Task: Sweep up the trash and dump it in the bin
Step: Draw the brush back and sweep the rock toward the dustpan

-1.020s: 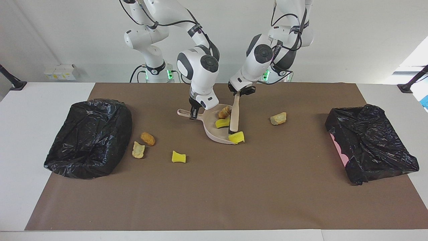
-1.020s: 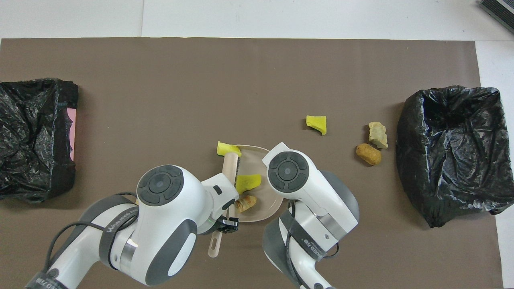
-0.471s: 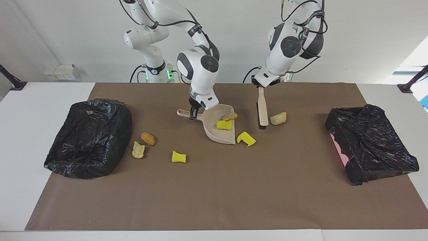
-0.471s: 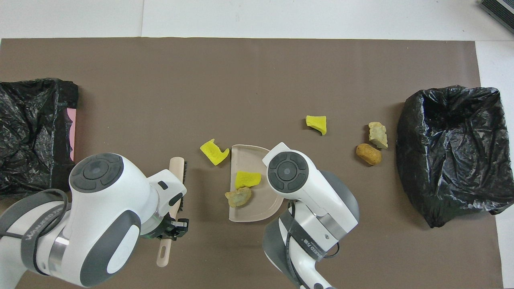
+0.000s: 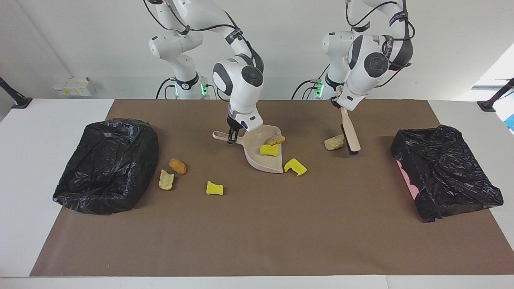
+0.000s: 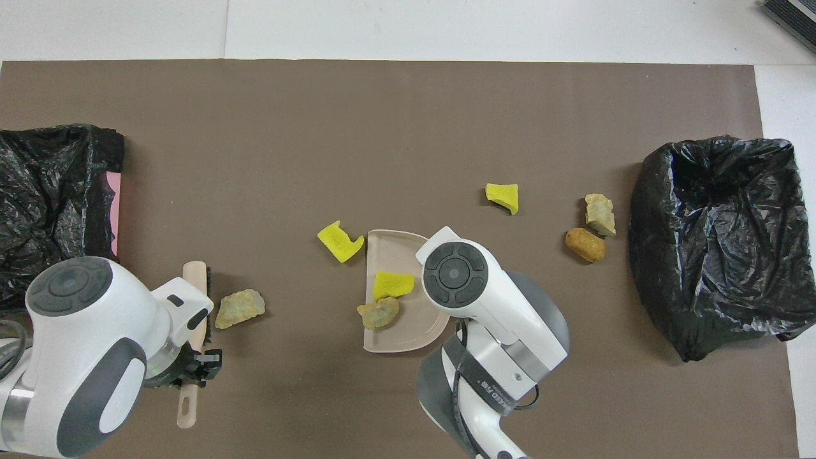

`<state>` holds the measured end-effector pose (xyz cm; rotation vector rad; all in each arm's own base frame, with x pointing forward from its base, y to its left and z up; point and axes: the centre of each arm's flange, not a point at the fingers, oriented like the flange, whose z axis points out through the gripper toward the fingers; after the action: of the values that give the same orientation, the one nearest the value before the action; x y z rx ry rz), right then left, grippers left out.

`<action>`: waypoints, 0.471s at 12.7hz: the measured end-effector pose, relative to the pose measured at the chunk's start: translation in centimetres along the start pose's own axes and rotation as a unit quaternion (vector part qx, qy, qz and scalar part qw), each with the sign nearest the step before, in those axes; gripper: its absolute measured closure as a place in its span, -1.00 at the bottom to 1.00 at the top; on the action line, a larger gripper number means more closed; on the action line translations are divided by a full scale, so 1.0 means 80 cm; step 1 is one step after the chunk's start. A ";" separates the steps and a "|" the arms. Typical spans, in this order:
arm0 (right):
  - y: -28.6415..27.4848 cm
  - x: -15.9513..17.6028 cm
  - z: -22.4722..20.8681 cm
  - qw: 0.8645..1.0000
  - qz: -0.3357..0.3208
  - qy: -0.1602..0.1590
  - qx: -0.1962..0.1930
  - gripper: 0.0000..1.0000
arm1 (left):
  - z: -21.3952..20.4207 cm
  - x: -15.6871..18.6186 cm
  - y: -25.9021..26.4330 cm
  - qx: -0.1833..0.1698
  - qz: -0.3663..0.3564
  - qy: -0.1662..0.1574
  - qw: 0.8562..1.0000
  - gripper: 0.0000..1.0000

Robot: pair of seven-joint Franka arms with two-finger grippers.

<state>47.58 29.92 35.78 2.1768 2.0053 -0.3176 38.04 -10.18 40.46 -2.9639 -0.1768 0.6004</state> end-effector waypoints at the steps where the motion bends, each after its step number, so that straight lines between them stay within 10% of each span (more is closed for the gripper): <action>1: 0.000 0.000 0.000 1.000 -0.001 -0.001 -0.001 0.38 | 0.004 -0.002 -0.011 -0.004 -0.015 0.002 1.000 0.45; 6: -0.001 0.001 0.000 1.000 -0.002 -0.002 -0.002 0.38 | 0.044 -0.009 0.005 0.003 -0.127 0.014 0.992 0.45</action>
<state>47.52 30.01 35.78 2.1694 2.0067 -0.3174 36.01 -10.38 37.47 -2.8772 -0.5376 0.5232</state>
